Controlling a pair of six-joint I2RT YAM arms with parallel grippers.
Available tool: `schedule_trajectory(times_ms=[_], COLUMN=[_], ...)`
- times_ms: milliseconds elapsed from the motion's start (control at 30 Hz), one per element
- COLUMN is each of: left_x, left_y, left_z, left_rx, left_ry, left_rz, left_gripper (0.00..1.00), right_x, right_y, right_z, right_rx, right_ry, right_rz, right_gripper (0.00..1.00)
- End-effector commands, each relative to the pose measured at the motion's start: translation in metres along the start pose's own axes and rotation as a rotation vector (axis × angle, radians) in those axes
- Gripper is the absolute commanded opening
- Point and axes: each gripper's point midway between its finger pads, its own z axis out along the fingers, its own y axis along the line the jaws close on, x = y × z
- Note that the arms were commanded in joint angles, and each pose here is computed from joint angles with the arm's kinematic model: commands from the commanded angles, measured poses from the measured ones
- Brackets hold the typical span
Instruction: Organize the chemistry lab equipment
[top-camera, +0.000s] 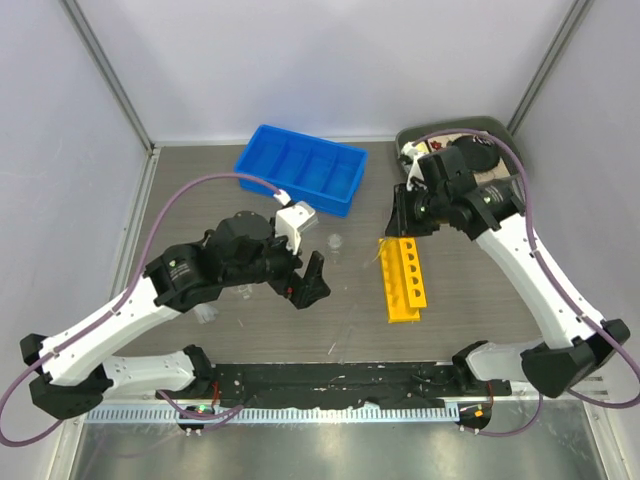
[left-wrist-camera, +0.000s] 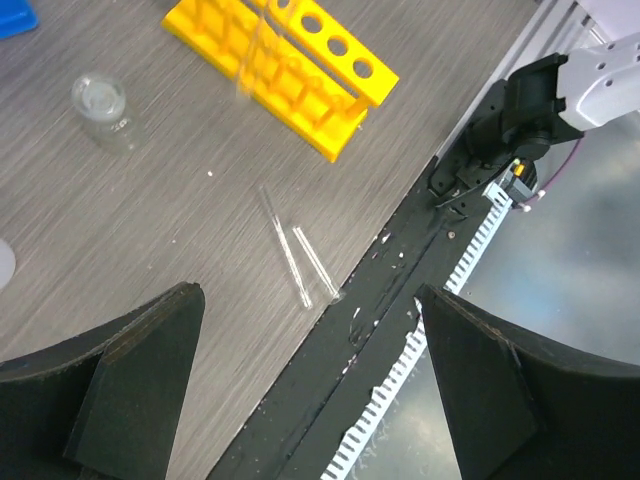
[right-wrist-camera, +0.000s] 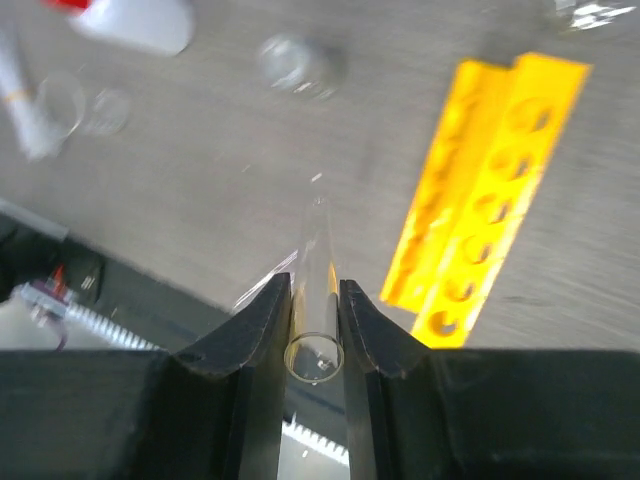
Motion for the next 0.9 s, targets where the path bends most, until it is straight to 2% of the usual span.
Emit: schedule_trajectory(times_ms=[0,100,333,600,867], left_x=[0.014,0.025,0.044,0.052,0.05], left_y=[0.011,0.017,0.03,0.037,0.037], left_z=[-0.016,-0.02,-0.025,-0.032,-0.027], left_rx=[-0.053,-0.073,-0.125,-0.156,-0.153], left_ry=[0.004,0.013,0.015,0.006,0.006], left_rz=[-0.03,-0.046,-0.076,-0.075,-0.076], left_gripper=[0.95,0.95,0.99,1.0,1.0], right_x=[-0.043,-0.068,-0.091,-0.087,-0.076], right_y=[-0.055,-0.076,-0.109,-0.115,-0.116], right_z=[-0.008,-0.008,0.012,0.026,0.013], right_rx=[0.264,0.351,0.441,0.456,0.474], right_ry=[-0.109,-0.163,-0.16,-0.112,-0.101], right_rz=[0.017,0.049,0.097,0.091,0.085], right_gripper=[0.05,0.05,0.04,0.04,0.04])
